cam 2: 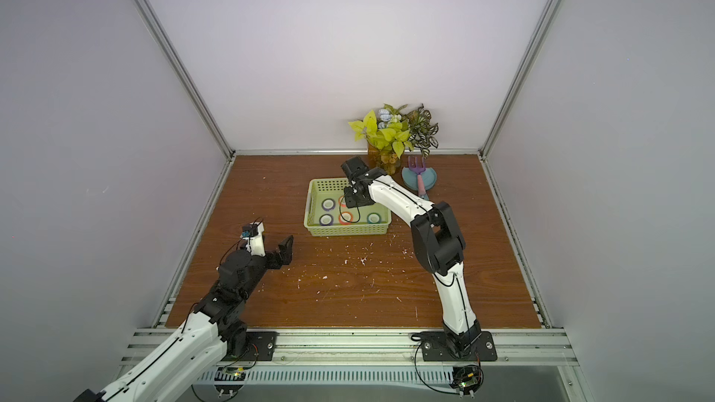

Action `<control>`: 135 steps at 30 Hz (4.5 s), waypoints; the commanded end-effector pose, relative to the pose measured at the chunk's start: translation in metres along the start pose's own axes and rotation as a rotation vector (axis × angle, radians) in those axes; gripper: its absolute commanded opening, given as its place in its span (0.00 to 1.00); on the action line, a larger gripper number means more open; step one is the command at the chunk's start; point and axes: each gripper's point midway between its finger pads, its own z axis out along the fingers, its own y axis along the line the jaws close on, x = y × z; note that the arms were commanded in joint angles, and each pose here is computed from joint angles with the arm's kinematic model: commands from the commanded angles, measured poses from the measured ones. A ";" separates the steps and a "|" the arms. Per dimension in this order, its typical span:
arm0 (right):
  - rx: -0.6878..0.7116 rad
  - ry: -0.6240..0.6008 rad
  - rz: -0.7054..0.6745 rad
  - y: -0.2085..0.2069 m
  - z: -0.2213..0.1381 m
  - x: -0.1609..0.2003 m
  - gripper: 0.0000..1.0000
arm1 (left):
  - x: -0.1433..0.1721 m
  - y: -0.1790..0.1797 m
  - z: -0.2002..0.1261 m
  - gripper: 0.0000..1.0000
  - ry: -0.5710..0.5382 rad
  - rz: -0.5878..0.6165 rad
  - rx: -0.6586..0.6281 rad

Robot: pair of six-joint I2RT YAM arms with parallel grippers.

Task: Put the transparent tape into the storage box
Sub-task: Place the tape in the storage box, then reset both arms

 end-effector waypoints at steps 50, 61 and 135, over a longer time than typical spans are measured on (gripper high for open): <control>0.084 -0.555 0.047 -0.073 -0.170 -0.020 0.99 | -0.049 -0.029 -0.034 1.00 -0.232 0.073 0.177; 0.185 -1.041 0.132 -0.146 -0.243 0.061 0.99 | -0.103 -0.007 -0.039 1.00 -0.371 0.043 -0.006; 0.393 -0.950 0.169 -0.286 -0.104 0.104 0.99 | -0.036 0.109 0.079 0.99 -0.208 0.229 -0.261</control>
